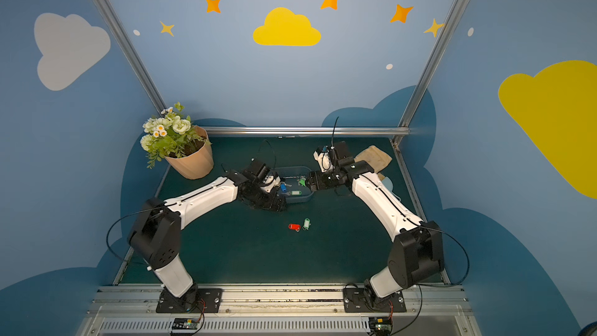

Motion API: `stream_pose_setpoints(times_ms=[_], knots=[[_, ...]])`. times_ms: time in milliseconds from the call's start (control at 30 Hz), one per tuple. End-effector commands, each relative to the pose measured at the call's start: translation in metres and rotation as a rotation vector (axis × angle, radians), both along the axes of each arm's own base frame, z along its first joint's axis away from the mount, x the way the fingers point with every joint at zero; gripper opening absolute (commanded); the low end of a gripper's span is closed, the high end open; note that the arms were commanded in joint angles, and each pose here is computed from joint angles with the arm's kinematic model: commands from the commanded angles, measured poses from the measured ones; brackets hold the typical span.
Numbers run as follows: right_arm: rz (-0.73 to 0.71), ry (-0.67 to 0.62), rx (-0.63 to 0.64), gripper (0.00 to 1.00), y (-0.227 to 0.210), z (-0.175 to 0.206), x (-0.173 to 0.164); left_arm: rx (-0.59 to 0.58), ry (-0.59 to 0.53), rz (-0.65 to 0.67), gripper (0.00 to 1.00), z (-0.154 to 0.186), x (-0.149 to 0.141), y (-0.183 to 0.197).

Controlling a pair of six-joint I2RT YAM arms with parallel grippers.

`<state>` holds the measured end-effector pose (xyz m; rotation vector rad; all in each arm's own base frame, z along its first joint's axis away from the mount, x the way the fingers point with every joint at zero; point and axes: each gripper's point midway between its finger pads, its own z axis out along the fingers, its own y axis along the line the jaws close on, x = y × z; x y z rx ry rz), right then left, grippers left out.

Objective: Take the keys out of the storage box
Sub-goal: Place the key at the center of the board.

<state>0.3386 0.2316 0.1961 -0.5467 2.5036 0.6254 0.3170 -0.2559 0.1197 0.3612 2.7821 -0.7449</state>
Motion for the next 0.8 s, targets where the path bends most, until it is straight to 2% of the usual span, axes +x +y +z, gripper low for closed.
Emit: stream_pose_setpoints(times_ms=[0,133,300,533,767], knots=[[0.113,0.017,0.000,0.77,0.037,-0.003,-0.010,-0.120,-0.099,0.106,1.00,0.055,0.028,0.026],[0.172,0.060,-0.053,0.73,0.079,-0.026,-0.013,-0.187,-0.157,0.227,1.00,0.079,0.049,0.060],[0.128,0.128,-0.162,0.64,0.100,-0.061,0.005,-0.283,-0.158,0.338,1.00,0.083,0.058,0.089],[0.038,0.186,-0.238,0.54,0.115,-0.092,0.043,-0.241,-0.155,0.359,1.00,0.074,0.051,0.109],[-0.011,0.227,-0.275,0.46,0.127,-0.118,0.064,-0.238,-0.157,0.371,1.00,0.069,0.042,0.122]])
